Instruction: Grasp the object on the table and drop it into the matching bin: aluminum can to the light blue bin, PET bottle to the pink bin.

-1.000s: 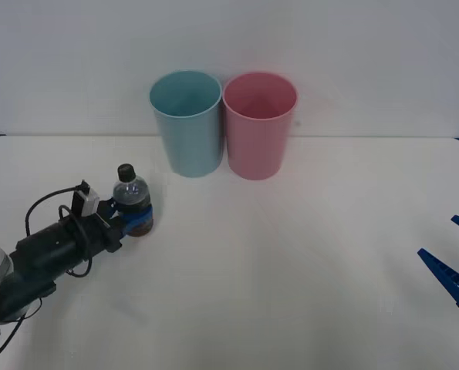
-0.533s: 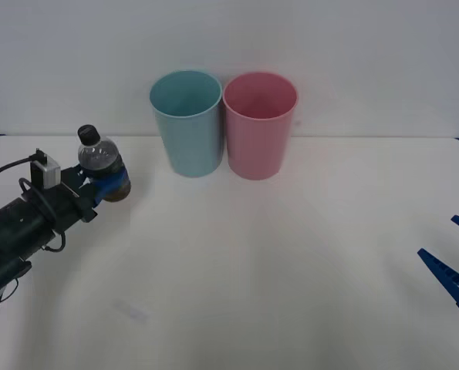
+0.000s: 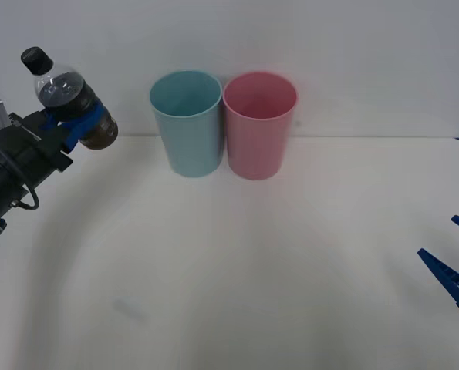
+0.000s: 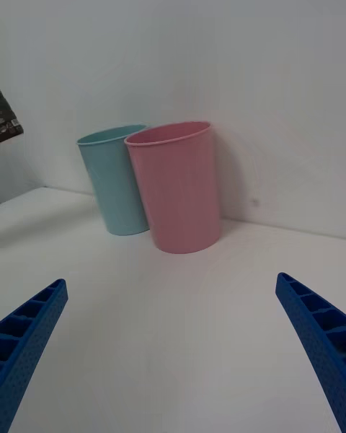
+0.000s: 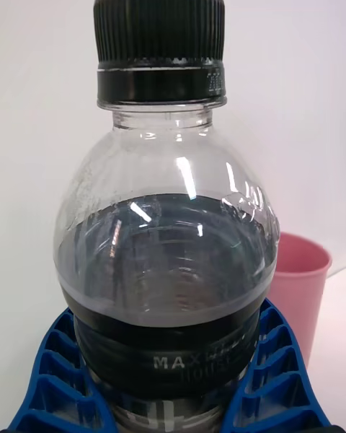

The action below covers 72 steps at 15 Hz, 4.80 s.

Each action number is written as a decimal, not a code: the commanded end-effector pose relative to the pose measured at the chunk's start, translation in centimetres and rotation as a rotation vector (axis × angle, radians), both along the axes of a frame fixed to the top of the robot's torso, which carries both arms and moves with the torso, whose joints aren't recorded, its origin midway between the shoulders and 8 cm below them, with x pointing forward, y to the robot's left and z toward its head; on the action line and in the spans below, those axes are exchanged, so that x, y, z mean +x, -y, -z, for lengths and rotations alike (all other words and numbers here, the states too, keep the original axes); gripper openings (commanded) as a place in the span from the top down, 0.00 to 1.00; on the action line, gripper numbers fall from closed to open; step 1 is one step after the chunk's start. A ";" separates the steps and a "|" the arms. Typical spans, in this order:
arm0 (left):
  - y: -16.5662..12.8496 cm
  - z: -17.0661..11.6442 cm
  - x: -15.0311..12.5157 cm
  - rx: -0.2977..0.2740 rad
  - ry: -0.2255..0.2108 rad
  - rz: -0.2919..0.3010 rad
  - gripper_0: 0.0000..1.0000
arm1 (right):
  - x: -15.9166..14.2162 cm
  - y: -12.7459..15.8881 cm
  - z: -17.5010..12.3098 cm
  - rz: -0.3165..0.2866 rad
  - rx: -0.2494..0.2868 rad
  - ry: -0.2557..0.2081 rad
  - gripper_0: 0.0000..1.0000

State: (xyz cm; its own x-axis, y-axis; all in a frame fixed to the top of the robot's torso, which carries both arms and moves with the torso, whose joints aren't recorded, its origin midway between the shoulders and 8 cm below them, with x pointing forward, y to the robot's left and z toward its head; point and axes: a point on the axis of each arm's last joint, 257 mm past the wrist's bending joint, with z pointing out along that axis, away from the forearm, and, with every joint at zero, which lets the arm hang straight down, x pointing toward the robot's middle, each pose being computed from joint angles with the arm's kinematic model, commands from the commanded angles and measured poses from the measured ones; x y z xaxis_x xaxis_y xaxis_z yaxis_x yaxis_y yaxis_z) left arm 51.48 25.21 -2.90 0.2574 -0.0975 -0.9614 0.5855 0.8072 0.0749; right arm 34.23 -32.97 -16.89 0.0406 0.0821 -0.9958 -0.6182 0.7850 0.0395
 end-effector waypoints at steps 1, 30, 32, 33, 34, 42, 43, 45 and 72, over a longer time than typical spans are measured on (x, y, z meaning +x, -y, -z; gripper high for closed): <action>1.1 -1.8 -0.5 0.020 -0.001 0.024 1.00 | 0.0 0.0 0.0 0.000 0.000 0.000 0.00; 31.7 -4.6 16.4 0.177 -0.058 0.037 1.00 | 0.0 0.0 0.0 0.000 0.000 0.000 0.00; 33.0 -4.3 16.1 0.172 -0.056 0.029 1.00 | 0.0 0.0 0.0 0.000 0.000 0.000 0.00; 33.2 -4.3 16.0 0.171 -0.054 0.027 1.00 | 0.0 0.0 0.0 0.000 0.000 0.000 0.00; 33.3 -4.2 15.9 0.177 -0.053 0.028 1.00 | 0.0 0.0 0.0 0.000 0.000 0.000 0.00; 32.9 -4.4 16.1 0.212 -0.025 0.014 0.00 | 0.0 0.0 0.0 0.000 0.000 0.000 0.00; 32.6 -4.5 16.2 0.208 -0.027 0.012 0.00 | 0.0 0.0 0.0 0.000 0.000 0.000 0.00; 32.0 -4.6 16.5 0.205 -0.030 0.005 0.00 | 0.0 0.0 0.0 0.000 0.000 0.000 0.00; 0.8 0.4 -1.8 0.255 0.051 0.069 0.00 | 0.0 0.0 0.0 0.000 0.000 0.000 0.00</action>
State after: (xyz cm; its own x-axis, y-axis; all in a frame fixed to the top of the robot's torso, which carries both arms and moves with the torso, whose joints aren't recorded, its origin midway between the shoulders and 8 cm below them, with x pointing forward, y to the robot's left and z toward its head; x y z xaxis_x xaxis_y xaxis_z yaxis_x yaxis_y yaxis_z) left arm 50.29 23.55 -2.83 0.3107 0.1092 -0.9442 0.6354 0.7149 0.2918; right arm 34.23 -32.97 -16.89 0.0407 0.0820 -0.9958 -0.6182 0.7850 0.0394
